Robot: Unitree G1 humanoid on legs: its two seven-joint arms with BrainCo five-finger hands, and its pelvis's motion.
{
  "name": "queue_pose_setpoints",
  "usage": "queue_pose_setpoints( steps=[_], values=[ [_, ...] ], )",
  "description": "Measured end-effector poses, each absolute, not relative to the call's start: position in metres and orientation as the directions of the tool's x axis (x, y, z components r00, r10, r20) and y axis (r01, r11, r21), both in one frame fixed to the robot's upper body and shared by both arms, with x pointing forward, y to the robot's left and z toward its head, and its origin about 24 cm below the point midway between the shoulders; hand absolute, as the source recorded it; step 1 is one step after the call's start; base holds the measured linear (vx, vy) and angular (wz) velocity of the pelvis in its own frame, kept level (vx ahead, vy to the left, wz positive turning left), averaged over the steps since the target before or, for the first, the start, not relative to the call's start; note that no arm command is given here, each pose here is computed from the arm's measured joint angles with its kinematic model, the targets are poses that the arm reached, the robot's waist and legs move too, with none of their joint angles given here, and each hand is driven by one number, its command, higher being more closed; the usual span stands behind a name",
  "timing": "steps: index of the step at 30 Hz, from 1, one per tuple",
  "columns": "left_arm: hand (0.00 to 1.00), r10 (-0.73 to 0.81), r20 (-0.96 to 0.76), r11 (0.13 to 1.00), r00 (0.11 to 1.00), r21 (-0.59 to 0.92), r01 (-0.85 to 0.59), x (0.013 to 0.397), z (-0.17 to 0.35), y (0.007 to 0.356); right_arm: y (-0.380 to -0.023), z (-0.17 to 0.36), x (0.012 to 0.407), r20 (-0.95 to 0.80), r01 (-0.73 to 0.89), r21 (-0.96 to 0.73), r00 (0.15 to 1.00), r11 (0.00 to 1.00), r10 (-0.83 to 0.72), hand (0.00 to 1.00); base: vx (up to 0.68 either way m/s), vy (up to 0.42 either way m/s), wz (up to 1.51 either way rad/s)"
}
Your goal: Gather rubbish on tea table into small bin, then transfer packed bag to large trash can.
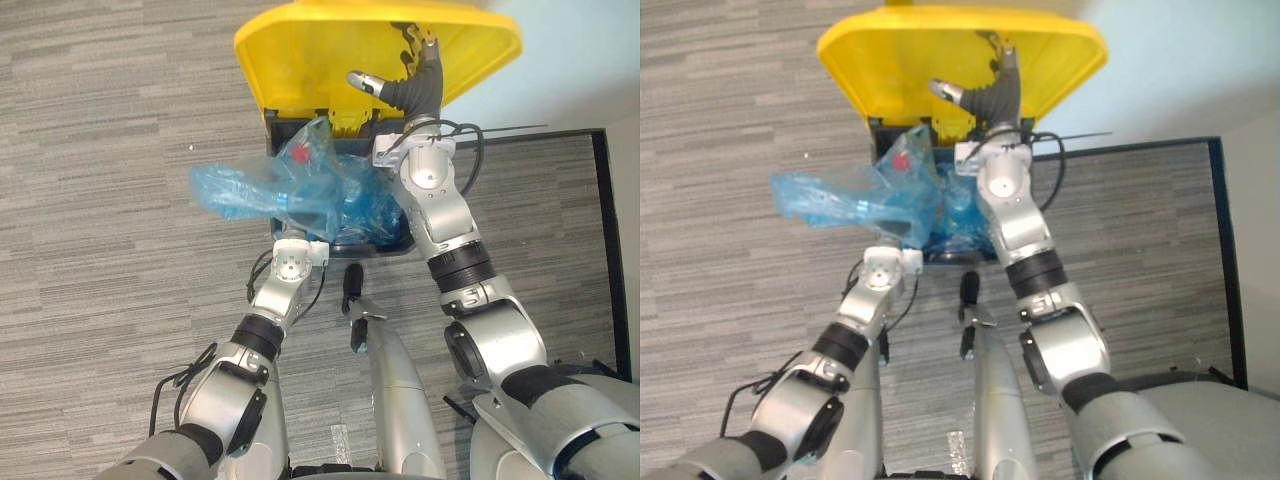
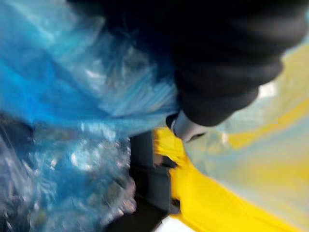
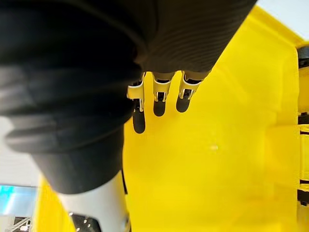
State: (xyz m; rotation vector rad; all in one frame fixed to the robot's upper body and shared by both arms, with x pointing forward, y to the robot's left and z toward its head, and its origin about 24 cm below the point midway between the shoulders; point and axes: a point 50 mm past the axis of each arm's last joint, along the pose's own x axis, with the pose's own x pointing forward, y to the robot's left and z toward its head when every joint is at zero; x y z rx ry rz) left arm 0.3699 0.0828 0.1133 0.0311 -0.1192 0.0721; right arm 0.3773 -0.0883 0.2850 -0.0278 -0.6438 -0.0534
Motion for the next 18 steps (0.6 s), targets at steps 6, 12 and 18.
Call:
queue_pose_setpoints(
  steps=[6,12,18],
  values=[
    [0.00,0.078,0.095,0.992,0.992,0.089,-0.087,0.371,0.107,0.085,-0.086,0.288,0.377,0.605,0.052,-0.018,0.796,0.999,-0.030,0.00,-0.02,0.013,-0.08],
    [0.00,0.068,0.106,0.991,0.992,0.111,-0.080,0.371,0.108,0.085,-0.086,0.286,0.379,0.598,0.046,-0.028,0.801,0.999,-0.020,0.00,0.00,0.001,-0.01],
    [0.00,0.043,0.095,0.990,0.995,0.129,-0.055,0.368,0.101,0.086,-0.087,0.269,0.384,0.540,0.044,-0.055,0.841,0.998,-0.007,0.00,-0.01,-0.004,0.00]
  ],
)
